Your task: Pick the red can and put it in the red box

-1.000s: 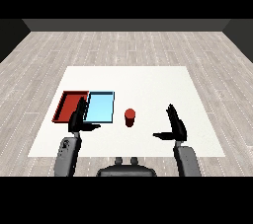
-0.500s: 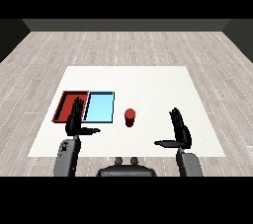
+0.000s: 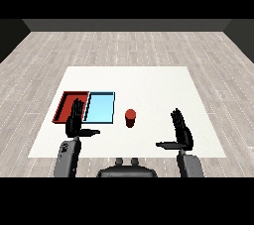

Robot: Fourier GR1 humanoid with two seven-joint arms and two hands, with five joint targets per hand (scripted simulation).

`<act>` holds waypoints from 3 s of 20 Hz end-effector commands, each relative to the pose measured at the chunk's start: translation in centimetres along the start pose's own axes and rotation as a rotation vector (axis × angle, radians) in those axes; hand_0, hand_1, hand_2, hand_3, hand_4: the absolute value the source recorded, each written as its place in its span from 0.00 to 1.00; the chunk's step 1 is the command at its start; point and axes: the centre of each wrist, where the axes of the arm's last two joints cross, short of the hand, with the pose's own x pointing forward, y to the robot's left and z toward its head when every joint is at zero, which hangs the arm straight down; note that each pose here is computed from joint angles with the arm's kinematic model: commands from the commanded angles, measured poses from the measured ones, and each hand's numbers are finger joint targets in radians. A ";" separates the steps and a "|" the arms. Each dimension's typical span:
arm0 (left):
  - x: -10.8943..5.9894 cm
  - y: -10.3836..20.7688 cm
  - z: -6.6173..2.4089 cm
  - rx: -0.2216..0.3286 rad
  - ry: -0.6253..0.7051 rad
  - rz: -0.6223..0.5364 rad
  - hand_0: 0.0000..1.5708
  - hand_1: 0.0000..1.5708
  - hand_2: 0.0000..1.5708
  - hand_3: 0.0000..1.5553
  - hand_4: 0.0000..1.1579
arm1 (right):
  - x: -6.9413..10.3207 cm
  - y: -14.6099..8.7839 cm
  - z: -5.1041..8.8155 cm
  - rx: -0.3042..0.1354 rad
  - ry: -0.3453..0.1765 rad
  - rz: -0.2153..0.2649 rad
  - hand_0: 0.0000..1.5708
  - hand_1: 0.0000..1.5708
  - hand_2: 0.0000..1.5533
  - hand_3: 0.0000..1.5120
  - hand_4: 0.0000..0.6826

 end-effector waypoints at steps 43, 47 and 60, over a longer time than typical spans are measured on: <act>0.1 -1.9 -0.33 0.042 -0.024 0.039 0.00 0.00 0.00 0.00 0.00 | -10.0 11.0 -4.9 0.012 0.200 -0.267 0.00 0.00 0.00 0.00 0.00; 0.0 -0.1 -0.76 0.041 -0.021 0.013 0.00 0.00 0.00 0.00 0.00 | -10.2 12.8 -5.8 0.030 0.205 -0.282 0.00 0.00 0.00 0.00 0.00; 1.3 -0.8 0.76 0.026 -0.032 0.034 0.00 0.00 0.00 0.00 0.00 | -10.8 14.5 -8.2 0.013 0.253 -0.255 0.00 0.00 0.00 0.00 0.00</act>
